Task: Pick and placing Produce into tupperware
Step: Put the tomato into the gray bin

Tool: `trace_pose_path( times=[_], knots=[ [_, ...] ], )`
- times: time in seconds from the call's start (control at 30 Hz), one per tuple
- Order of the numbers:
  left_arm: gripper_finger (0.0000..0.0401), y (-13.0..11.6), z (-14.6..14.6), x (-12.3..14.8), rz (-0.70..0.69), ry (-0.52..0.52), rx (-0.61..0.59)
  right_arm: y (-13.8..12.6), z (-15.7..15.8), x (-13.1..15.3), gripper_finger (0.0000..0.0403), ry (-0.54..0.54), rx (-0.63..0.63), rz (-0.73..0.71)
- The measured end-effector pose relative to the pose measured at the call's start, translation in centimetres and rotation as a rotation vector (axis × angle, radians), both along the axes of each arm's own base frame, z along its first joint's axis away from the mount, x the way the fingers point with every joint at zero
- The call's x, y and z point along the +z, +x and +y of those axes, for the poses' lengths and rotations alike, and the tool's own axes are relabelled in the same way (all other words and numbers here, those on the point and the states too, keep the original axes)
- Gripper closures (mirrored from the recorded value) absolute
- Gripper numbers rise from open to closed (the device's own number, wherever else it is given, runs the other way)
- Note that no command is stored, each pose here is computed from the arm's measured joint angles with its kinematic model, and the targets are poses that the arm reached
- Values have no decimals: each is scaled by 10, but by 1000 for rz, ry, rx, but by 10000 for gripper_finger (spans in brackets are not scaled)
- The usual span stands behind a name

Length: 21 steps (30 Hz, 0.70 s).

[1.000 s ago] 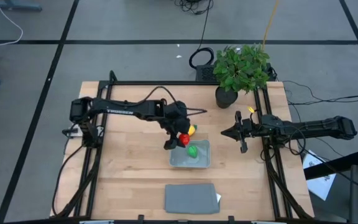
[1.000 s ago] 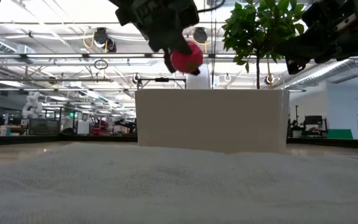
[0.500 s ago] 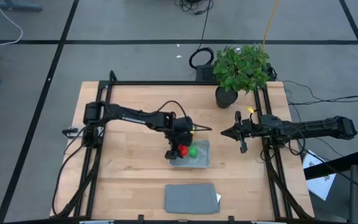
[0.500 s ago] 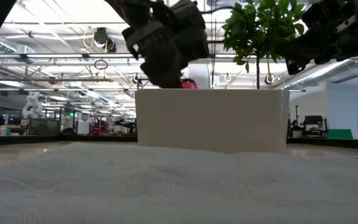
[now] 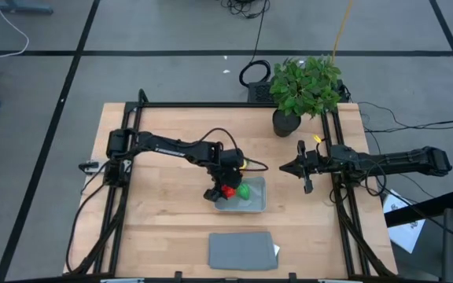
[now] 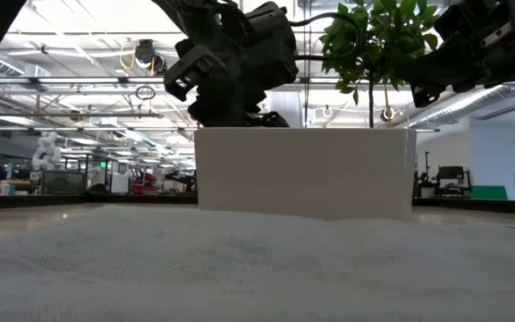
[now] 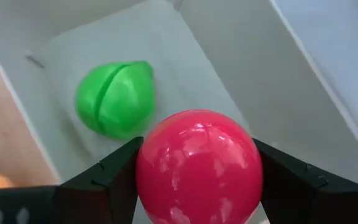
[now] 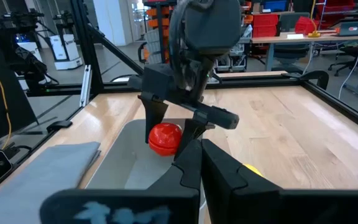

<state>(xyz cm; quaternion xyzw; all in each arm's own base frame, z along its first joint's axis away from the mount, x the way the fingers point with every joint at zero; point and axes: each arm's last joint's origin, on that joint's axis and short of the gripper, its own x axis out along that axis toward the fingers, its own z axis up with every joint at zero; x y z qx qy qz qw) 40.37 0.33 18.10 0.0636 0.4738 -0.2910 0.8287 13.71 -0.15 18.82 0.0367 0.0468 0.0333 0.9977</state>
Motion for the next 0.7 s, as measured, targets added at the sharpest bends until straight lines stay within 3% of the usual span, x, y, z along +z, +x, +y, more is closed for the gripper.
trace_pose_path(
  times=[0.17, 0.47, 0.7],
  knots=[
    [144, 3, 1, 6, -40, 101, -41, 0, 0, 0, 403, -1, 0, 0],
    [144, 5, -3, 8, -58, 117, -67, 0, 0, 0, 403, -1, 0, 0],
    [144, 5, -22, 7, -92, 174, -160, 0, 0, 0, 403, -4, 0, -1]
  ],
)
